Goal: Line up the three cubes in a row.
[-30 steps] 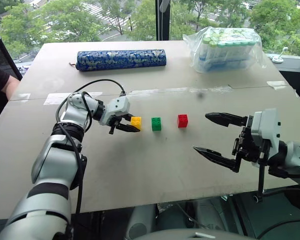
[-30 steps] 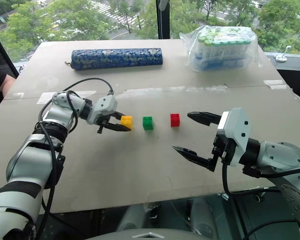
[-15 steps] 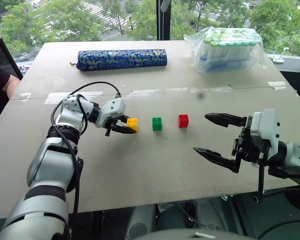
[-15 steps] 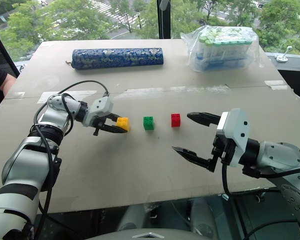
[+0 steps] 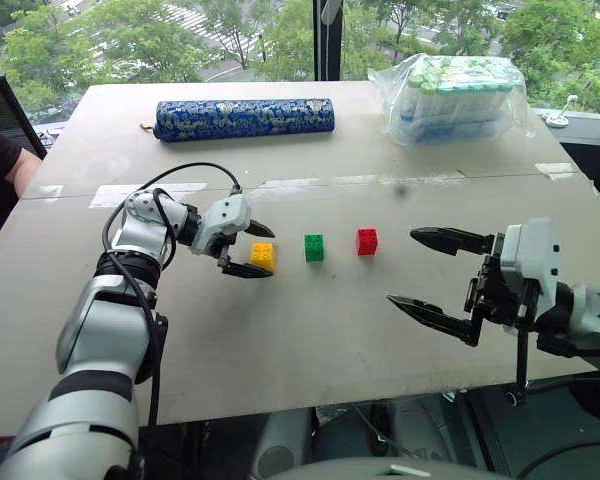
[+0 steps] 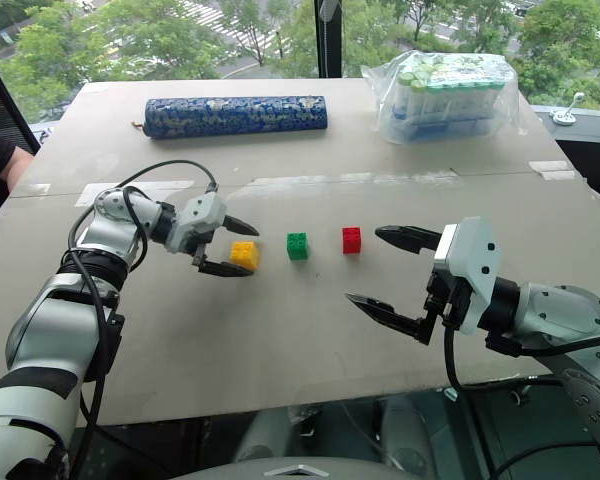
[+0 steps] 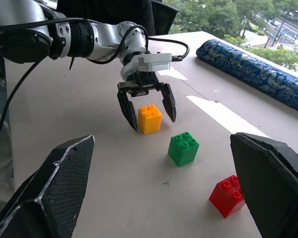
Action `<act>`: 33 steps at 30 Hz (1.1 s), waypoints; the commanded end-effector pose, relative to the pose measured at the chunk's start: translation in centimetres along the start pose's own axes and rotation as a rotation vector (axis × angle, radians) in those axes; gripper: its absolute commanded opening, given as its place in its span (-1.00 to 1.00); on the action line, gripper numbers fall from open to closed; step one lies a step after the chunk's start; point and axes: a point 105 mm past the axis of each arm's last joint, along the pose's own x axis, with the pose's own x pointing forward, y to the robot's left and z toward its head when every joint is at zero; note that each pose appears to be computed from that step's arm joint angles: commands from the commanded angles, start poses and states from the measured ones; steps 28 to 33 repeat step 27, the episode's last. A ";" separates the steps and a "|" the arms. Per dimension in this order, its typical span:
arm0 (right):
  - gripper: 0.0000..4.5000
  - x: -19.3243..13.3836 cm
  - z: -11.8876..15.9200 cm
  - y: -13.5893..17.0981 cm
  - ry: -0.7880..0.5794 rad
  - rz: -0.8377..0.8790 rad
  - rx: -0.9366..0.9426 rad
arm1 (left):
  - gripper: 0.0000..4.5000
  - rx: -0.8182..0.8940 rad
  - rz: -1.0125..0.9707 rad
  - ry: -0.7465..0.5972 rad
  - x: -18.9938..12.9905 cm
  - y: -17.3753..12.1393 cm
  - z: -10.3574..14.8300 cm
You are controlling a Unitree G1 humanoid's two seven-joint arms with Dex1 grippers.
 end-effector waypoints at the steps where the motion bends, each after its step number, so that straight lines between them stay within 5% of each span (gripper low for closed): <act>1: 1.00 -0.3 0.8 0.3 -0.013 -0.006 -0.047 | 0.99 -0.004 0.044 -0.046 -0.9 0.5 0.7; 7: 1.00 -1.3 -0.6 0.4 0.031 -0.038 -0.010 | 0.99 -0.058 0.187 -0.135 -4.9 -0.8 0.0; 13: 1.00 -3.2 -2.9 0.7 0.083 -0.087 0.068 | 0.99 -0.182 0.410 -0.212 -8.0 -6.1 -0.2; 26: 1.00 -8.0 -6.9 -0.1 0.259 -0.261 0.125 | 0.99 -0.561 0.805 -0.159 -10.0 -16.7 -4.1; 33: 1.00 -8.2 -7.1 -0.2 0.264 -0.261 0.129 | 0.99 -0.569 0.801 -0.151 -10.0 -17.1 -4.2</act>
